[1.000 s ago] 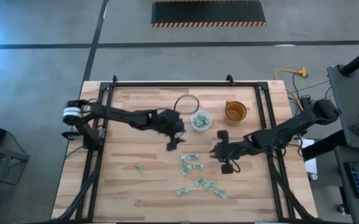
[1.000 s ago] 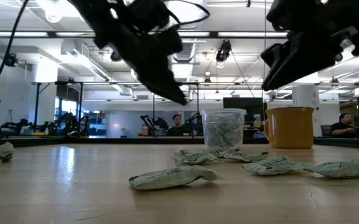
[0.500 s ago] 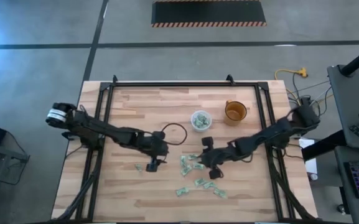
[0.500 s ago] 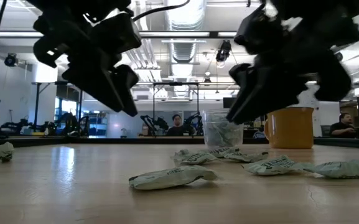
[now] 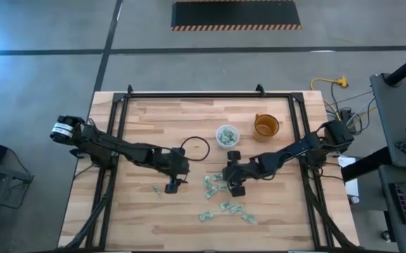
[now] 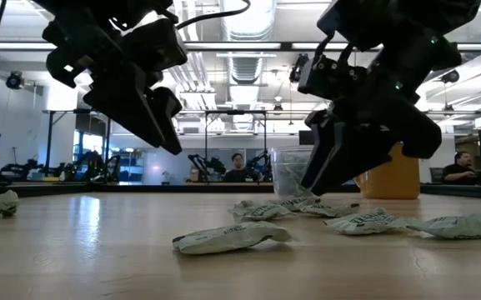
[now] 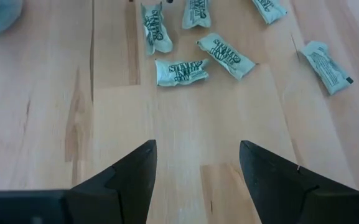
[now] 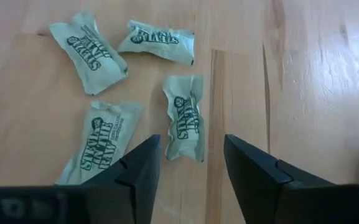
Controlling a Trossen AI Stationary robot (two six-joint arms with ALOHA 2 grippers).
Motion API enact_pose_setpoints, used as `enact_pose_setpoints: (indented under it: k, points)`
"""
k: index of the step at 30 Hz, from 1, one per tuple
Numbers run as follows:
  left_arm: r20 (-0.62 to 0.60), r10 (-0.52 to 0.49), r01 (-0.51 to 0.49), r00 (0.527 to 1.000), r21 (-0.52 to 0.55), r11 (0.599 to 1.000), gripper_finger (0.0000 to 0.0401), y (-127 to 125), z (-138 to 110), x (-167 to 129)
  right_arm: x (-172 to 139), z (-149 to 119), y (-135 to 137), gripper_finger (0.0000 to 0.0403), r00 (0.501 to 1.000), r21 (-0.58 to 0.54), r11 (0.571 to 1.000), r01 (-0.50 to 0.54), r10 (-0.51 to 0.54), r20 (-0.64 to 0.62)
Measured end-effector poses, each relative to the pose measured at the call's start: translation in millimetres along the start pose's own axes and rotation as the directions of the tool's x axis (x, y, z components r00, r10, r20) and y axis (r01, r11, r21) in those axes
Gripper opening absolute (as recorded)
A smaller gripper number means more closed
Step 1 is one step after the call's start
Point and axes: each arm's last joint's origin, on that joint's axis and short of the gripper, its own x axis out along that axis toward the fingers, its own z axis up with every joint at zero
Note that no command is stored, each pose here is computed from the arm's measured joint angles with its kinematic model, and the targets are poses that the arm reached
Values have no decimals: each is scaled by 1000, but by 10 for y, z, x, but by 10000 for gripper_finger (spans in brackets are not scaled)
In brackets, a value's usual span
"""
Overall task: Pick and place Stevia / Truvia into bins
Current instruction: Put the green stevia packet into the transparent bin
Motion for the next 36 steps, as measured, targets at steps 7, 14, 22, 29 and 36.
enact_pose_setpoints:
  k: [7,14,22,29,36]
  points:
    - [-1,1,-1,1000,0,1000,212,2,-2,1,2,10,1,169,1000,8,1000,-1,1,7]
    - [2,1,-1,1000,0,1000,213,1,1,3,117,-25,2,164,1000,22,1000,5,-5,-8]
    - [1,1,-1,1000,0,1000,213,2,-4,6,181,-22,-46,144,999,8,1000,18,-17,-35]
    - [1,1,-1,1000,0,1000,212,2,-4,7,148,-44,-53,65,998,-38,999,17,-19,-66]
    - [-1,1,-1,1000,1,1000,212,2,-8,8,-1,0,-85,11,998,-47,999,28,-30,-59]
